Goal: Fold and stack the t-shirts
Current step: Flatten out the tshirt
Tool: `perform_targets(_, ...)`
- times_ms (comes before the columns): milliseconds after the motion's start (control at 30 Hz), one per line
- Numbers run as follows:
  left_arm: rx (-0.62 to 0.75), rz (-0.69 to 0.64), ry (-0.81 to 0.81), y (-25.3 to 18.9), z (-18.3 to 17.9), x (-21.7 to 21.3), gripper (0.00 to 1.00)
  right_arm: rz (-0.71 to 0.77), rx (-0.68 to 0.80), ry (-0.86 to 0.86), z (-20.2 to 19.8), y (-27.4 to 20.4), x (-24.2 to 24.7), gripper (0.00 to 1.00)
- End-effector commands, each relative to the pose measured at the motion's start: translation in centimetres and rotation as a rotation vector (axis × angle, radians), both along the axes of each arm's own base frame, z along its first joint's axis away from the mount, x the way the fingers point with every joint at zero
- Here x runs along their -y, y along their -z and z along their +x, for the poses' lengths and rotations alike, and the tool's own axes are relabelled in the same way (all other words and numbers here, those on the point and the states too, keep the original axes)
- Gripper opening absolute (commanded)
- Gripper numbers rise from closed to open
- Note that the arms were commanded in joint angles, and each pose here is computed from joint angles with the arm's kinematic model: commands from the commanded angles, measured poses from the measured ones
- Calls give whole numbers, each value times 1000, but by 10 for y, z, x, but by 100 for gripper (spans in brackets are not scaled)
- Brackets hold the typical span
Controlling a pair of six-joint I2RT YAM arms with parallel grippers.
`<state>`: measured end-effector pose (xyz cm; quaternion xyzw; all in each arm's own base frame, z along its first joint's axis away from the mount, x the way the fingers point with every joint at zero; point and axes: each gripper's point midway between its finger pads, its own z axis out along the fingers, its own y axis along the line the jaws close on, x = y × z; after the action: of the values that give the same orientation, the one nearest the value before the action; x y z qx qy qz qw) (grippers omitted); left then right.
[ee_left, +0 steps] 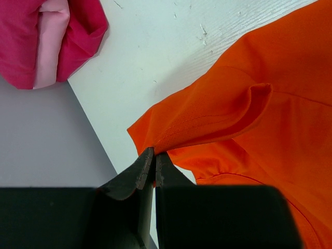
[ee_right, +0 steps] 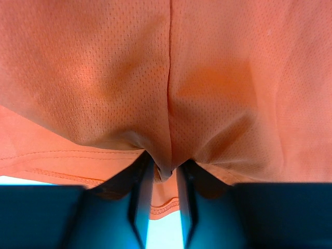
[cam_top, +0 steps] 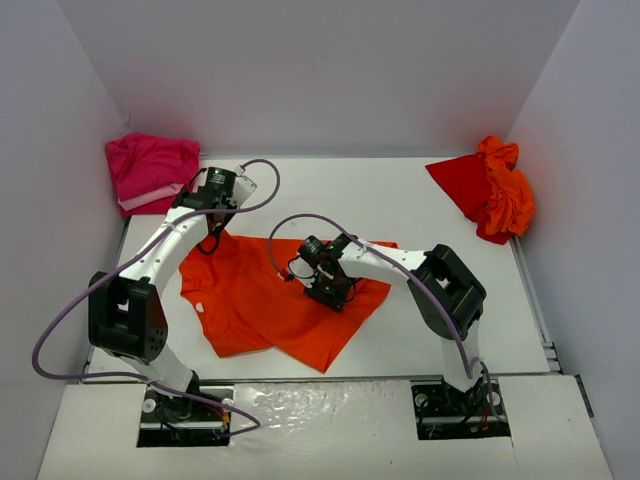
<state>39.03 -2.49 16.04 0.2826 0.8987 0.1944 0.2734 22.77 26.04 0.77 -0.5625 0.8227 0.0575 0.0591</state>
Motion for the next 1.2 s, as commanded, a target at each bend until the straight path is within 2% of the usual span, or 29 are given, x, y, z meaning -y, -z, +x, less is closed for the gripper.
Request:
perform_targets(0,110,3,-6,-33,5,-2,0,-14,15,4,0,-2,3,26)
perform_targets(833,104,7,-4,-33,5,-2,0,33,68,2,8,-28,-1,28)
perform_targets(1167,102,12,1,-35,5,0,0,55,84,-4,11,-39,-2,23)
